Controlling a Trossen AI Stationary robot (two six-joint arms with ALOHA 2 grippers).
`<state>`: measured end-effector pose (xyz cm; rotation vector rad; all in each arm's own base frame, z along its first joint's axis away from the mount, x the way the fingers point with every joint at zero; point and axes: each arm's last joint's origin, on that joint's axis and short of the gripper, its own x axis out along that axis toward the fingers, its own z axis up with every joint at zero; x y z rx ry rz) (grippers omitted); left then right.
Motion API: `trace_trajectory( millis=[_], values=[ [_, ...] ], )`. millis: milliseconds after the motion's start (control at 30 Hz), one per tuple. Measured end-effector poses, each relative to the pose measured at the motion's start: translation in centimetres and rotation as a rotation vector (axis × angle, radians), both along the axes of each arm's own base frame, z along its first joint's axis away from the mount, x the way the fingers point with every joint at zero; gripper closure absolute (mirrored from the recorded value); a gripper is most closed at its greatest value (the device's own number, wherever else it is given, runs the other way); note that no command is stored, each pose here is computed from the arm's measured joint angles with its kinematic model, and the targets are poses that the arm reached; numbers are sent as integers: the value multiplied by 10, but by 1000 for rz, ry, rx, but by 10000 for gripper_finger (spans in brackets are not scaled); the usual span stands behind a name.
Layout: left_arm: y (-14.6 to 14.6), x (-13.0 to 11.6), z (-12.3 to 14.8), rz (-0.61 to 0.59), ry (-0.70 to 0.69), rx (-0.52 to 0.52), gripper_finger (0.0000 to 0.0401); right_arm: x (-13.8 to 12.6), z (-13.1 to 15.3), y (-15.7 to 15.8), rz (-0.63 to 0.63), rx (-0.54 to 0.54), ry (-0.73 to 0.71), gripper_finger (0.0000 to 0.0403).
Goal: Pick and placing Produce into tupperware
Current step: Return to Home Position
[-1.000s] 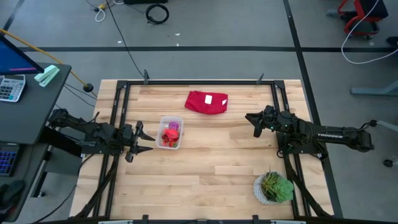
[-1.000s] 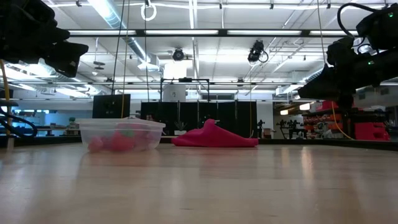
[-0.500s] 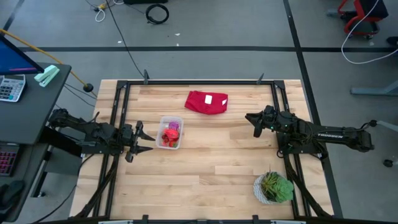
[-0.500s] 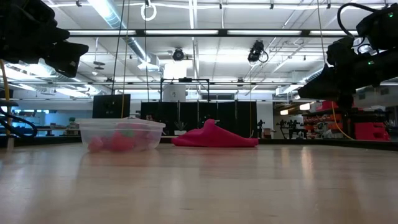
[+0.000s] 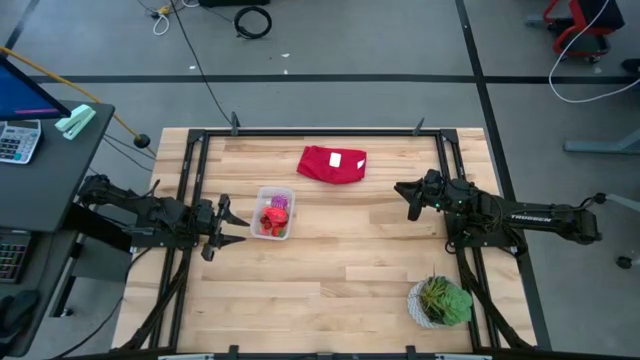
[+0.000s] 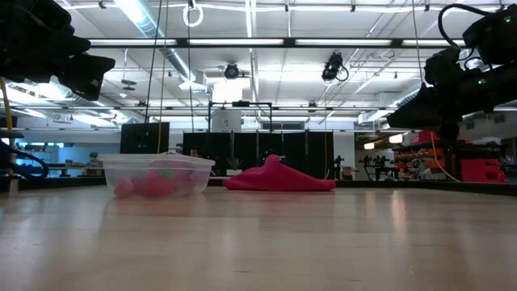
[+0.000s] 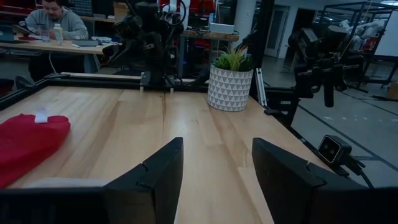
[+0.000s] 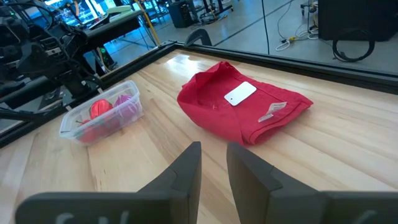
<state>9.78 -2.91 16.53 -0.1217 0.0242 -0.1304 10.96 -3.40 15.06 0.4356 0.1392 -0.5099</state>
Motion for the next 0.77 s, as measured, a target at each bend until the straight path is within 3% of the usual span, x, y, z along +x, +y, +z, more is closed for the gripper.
trace_trajectory(
  millis=[767],
  values=[
    [0, 0, 0, 0, 0, 0, 209, 0, 0, 0, 0, 0, 0, 318]
  ],
)
